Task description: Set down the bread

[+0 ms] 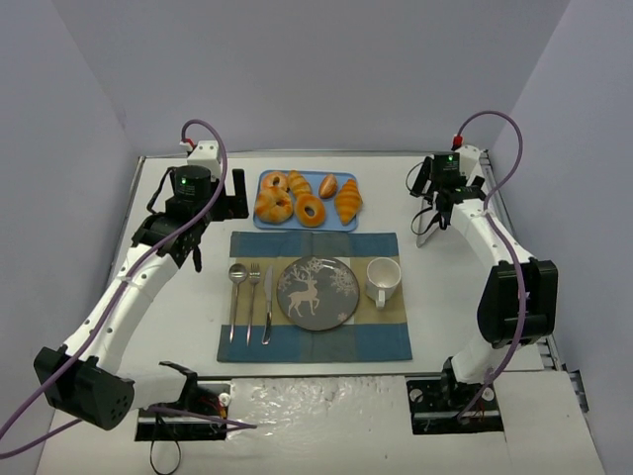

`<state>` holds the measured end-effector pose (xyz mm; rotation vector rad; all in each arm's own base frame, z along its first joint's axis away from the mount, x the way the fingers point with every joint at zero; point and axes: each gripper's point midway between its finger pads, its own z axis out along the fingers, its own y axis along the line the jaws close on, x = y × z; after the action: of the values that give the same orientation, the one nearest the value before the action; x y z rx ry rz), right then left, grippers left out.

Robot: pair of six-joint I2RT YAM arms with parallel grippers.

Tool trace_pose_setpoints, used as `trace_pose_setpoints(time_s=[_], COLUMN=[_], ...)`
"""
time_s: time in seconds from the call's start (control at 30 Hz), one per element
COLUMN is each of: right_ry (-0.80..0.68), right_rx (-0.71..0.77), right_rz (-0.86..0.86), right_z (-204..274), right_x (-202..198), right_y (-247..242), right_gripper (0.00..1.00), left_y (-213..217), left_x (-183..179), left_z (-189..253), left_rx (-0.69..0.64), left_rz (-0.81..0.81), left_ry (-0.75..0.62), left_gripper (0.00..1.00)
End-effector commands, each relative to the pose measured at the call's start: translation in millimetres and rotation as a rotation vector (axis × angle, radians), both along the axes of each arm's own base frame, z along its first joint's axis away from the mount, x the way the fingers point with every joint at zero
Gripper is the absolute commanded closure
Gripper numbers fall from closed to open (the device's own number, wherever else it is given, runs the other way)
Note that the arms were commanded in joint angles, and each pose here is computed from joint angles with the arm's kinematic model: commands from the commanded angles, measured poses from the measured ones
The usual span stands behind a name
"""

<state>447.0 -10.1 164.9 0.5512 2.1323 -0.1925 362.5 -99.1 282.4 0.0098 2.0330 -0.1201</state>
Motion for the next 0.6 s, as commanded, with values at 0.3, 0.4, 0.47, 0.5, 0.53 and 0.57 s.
trace_pose_setpoints(time_s=[0.3,0.4,0.47,0.5,0.53,0.57], right_ry=[0.078,0.098,0.11,0.118,0.128,0.134], right_rx=[0.063,0.082,0.086,0.089,0.094,0.095], right_rz=[-0.035,-0.021,-0.025,-0.027,-0.028,-0.03], right_z=[-59,-77,-84,-89,-94,-97], right_x=[40,44,46,47,47,46], right_y=[-16,-14,-16,-17,-18,-19], right_gripper=[0.0,0.0,0.0,0.0,0.0,0.0], left_y=[0,-1,-1,-1,-1,0], left_x=[5,5,5,5,5,5], left_z=[29,29,29,29,29,29], left_rx=[-0.01,-0.011,-0.01,-0.01,-0.01,-0.01], left_rz=[0.002,0.001,0.001,0.0,0.0,0.001], left_ry=[-0.089,-0.088,-0.09,-0.09,-0.09,-0.09], left_gripper=[0.03,0.03,0.03,0.03,0.03,0.03])
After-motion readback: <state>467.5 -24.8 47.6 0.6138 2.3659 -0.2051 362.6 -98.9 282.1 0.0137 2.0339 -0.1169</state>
